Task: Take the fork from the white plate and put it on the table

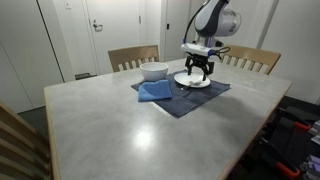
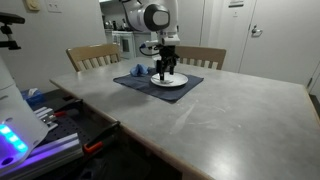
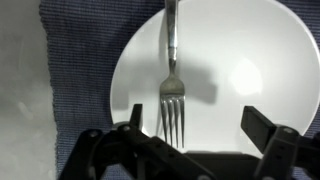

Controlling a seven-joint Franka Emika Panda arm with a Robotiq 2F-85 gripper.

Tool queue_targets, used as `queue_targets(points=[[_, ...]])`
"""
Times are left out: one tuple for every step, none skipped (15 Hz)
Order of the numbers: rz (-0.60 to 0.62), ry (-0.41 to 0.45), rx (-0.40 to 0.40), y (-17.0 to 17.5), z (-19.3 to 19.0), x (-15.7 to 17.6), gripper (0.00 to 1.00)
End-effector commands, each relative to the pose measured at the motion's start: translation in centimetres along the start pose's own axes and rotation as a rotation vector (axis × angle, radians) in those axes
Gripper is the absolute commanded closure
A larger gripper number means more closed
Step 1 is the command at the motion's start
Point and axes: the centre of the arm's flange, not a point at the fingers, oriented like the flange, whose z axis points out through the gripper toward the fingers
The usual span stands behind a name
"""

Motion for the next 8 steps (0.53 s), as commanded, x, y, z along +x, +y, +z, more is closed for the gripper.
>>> queue_targets(points=[[-0.041,-0.077,0.020,0.1,0.4,0.5,0.00],[-0.054,-0.083,0.032,0.0,0.5,0.5,0.00],[-0.067,-0.090,0.038,-0.2,0.5,0.4,0.00],[-0.080,-0.095,0.046,-0.4,0.6,0.4,0.00],[-0.089,-0.104,0.046,-0.5,0.7,0.3,0.00],[-0.100,-0.110,0.051,-0.7,0.9,0.1,0.00],[-0.110,-0.112,0.046,-0.9,1.1,-0.2,0.00],[-0.118,-0.115,0.043,-0.7,1.5,-0.4,0.00]])
